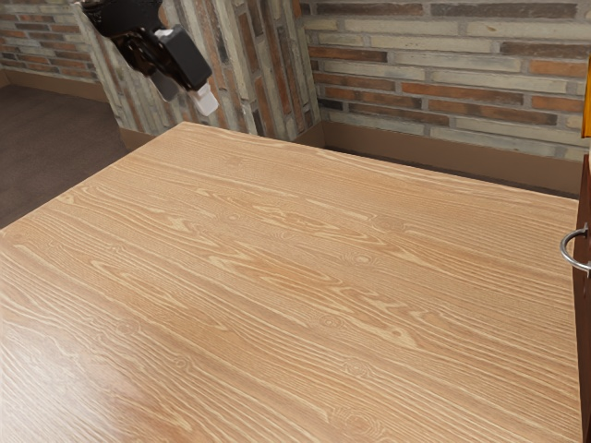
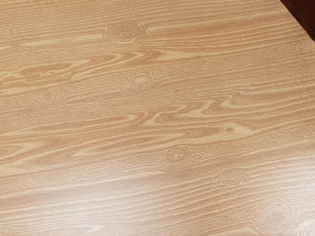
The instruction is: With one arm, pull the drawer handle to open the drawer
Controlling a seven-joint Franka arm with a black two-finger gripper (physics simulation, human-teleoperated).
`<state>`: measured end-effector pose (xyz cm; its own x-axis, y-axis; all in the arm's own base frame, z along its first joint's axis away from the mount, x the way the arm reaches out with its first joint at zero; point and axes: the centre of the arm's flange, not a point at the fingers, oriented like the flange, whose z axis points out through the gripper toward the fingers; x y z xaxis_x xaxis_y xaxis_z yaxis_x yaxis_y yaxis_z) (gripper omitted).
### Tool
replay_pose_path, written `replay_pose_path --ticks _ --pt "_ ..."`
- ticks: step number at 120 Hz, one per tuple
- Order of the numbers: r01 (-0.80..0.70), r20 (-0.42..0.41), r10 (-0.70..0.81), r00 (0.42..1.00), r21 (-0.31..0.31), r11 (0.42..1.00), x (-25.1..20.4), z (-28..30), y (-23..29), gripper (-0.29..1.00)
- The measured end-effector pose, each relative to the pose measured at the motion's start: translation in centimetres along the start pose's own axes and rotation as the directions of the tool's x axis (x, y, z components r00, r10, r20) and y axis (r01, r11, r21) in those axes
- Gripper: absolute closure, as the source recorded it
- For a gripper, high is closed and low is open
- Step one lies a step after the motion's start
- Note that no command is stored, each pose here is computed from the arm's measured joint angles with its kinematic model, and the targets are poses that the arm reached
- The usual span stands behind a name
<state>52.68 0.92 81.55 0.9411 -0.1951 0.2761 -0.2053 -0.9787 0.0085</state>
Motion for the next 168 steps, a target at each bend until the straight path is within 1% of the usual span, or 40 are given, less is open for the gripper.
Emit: replay_pose_path --ticks 23,31,47,62,71,81,97,106,121,134,144,168 --pt "0.0 0.031 0.001 1.0 -0.042 0.999 3.3 5.0 2.0 0.02" --pt "-0.017 0.036 0.02 0.999 -0.063 0.998 4.4 6.6 3.6 0.02" --pt "-0.037 0.085 0.046 0.995 -0.103 0.994 6.9 12.8 6.4 0.02" --pt "-0.065 0.077 0.077 0.994 -0.149 0.987 8.8 16.5 10.4 0.02" --pt "-0.075 0.054 0.085 0.995 -0.173 0.982 9.8 18.0 12.7 0.02" --pt "-0.053 0.039 0.063 0.997 -0.222 0.974 10.8 19.9 14.5 0.02" --pt "-0.001 0.024 0.01 1.0 -0.329 0.944 13.2 24.2 16.8 0.02" --pt "0.029 0.011 -0.027 1.0 -0.367 0.93 14.4 25.9 17.2 0.02" --pt "0.079 -0.01 -0.091 0.996 -0.409 0.909 16.0 28.2 17.9 0.02" --pt "0.119 -0.007 -0.135 0.991 -0.441 0.889 16.9 30.7 18.2 0.02" --pt "0.138 -0.002 -0.156 0.988 -0.454 0.881 17.2 31.5 18.9 0.02" --pt "0.178 -0.002 -0.203 0.979 -0.47 0.865 17.4 31.3 19.2 0.02"
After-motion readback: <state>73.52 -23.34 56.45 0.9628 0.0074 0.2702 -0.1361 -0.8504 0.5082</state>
